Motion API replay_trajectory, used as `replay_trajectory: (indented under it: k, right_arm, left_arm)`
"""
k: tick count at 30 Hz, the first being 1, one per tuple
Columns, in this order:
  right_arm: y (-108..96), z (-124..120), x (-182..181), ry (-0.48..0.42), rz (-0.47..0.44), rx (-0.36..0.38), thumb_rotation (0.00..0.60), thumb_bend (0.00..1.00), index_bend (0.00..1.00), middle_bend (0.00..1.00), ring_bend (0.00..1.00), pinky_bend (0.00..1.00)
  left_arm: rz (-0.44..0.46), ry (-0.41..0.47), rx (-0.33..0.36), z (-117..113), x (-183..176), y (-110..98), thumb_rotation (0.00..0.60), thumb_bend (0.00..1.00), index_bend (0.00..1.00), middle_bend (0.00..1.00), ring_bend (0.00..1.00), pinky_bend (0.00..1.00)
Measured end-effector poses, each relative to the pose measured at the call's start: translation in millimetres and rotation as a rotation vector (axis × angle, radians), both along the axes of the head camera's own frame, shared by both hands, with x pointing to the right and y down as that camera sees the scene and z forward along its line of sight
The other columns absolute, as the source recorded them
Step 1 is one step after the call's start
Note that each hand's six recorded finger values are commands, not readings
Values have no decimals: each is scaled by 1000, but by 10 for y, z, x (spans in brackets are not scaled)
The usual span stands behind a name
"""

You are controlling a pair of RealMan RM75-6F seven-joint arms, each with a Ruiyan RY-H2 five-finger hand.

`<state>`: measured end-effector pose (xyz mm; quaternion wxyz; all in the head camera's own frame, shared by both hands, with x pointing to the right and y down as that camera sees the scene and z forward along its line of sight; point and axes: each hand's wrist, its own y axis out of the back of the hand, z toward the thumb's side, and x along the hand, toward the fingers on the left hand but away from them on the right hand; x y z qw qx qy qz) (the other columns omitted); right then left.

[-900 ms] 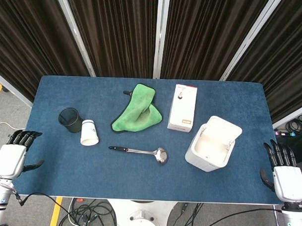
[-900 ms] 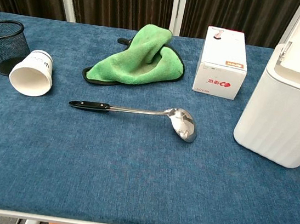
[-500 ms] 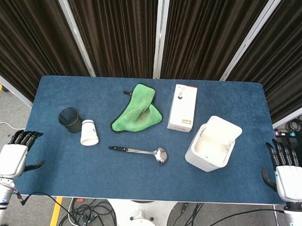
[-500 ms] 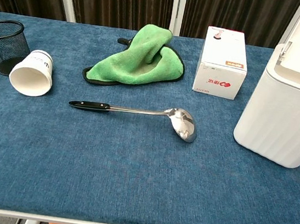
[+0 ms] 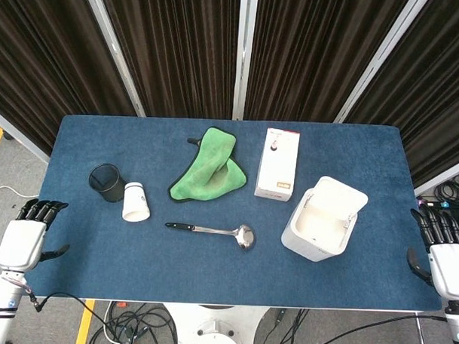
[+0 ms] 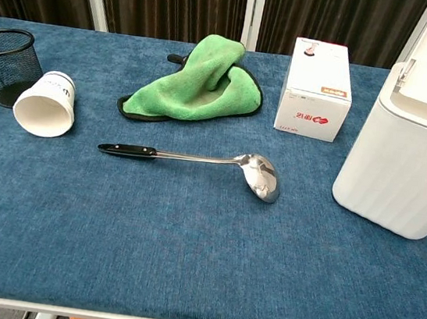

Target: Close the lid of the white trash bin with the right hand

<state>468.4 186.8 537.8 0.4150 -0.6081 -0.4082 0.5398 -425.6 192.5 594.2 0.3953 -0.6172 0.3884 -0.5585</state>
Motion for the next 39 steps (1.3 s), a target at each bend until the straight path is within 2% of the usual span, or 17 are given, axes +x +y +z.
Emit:
replay_trajectory:
  k: [1,3,7,10,14,17,20,27,34,39]
  right_arm:
    - [-10,-5,-2,-9,0,-1,600,945,0,0,0,0]
    - [-34,-11,-10,-42,2,-8,600,999,0,5,0,0]
    - [-94,-8,-48,-164,8,-31,600,1000,0,38,0,0]
    - [-169,-11,-91,-306,15,-52,600,1000,0,49,0,0]
    - [-337,-8,-165,-515,23,-89,600,1000,0,47,0,0]
    - [-482,7,-255,-643,20,-124,597,1000,0,45,0,0]
    - [-645,31,-361,-733,15,-155,571,1000,0,45,0,0]
    - [-787,167,-446,-799,58,-229,552,997,0,45,0,0]
    - [-763,253,-540,-925,73,-297,552,997,0,45,0,0]
    - [-728,279,-610,-1009,41,-340,551,997,0,45,0,0]
  left_arm:
    - [1,2,-1,4,8,-2,600,0,212,227,157,138]
    - [6,3,-7,18,19,-1,600,0,212,227,157,139]
    - [9,0,-19,43,20,3,600,0,213,228,157,139]
    - [9,-2,-23,50,15,10,600,0,213,228,157,140]
    - [10,-4,-24,49,13,10,600,0,213,228,157,140]
    - [5,-3,-23,48,1,7,600,0,215,230,156,140]
    - [-1,-6,-28,63,-21,13,600,0,216,231,156,140]
    - [-10,-7,-32,74,-72,22,600,0,217,231,157,140]
    - [-12,-7,-32,74,-91,28,600,0,217,231,157,141]
    - [-9,-6,-32,79,-82,14,600,0,217,231,156,140]
